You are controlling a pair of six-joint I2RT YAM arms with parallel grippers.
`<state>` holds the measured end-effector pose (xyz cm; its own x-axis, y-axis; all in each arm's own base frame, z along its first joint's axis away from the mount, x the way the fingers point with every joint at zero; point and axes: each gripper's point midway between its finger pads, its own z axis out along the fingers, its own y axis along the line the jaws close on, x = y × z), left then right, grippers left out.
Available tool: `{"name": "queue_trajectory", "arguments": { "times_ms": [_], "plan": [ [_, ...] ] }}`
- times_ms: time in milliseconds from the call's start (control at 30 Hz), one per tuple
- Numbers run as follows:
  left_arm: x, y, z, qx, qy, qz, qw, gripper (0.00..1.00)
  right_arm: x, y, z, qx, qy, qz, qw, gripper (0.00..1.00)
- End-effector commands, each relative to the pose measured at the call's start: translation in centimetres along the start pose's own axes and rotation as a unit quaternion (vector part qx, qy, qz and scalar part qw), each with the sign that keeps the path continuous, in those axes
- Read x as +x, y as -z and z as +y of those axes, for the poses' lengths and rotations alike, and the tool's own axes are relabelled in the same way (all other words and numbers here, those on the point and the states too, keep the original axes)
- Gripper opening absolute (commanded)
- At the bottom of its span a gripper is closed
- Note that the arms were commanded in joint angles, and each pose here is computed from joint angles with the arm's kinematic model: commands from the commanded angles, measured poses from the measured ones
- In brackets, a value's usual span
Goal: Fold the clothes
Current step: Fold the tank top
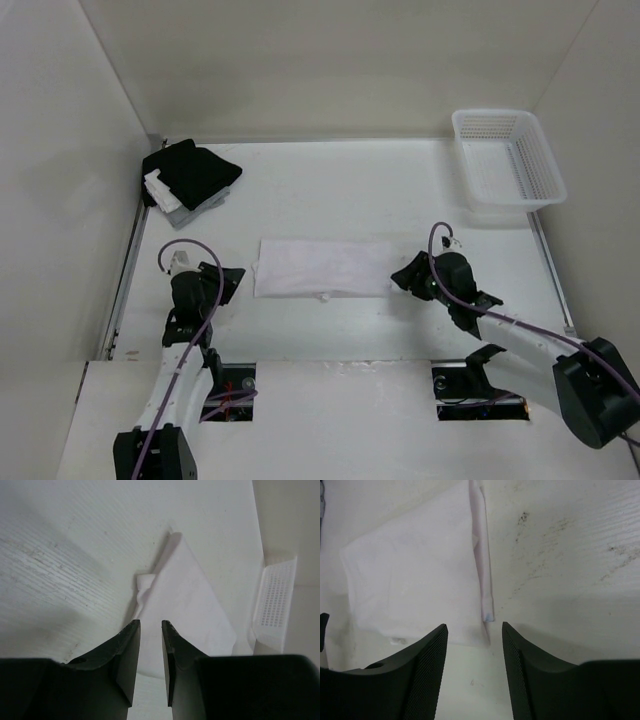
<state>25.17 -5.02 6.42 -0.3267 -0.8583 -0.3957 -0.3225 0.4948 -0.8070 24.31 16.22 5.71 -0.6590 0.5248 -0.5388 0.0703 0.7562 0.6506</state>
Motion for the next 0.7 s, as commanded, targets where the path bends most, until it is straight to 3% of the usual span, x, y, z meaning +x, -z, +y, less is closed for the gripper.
{"name": "queue_trajectory", "arguments": {
  "times_ms": [0,300,400,567,667],
  "plan": [
    [-2.4,0.1,-4.7,0.057,-0.030,-0.026,0.998,0.22,-3.2,-1.3,1.6,-0.010,0.018,-0.029,0.999,0.53],
    [-1.2,-0.9,-9.6,0.115,-0.064,-0.013,0.991,0.22,-1.2,-5.8,2.1,-0.047,-0.021,0.049,0.997,0.50],
    [-0.8,-1.3,-10.3,0.126,-0.069,-0.009,0.990,0.22,-0.8,-7.0,2.0,-0.048,-0.047,0.066,0.996,0.41],
    [-0.5,-1.8,-11.5,0.141,-0.075,-0.004,0.987,0.22,-2.9,-7.6,1.7,-0.054,-0.095,0.029,0.994,0.06],
    [0.2,-2.1,-11.9,0.145,-0.077,0.007,0.986,0.22,-4.8,-6.0,2.2,-0.061,-0.096,-0.011,0.993,0.02]
  ]
}}
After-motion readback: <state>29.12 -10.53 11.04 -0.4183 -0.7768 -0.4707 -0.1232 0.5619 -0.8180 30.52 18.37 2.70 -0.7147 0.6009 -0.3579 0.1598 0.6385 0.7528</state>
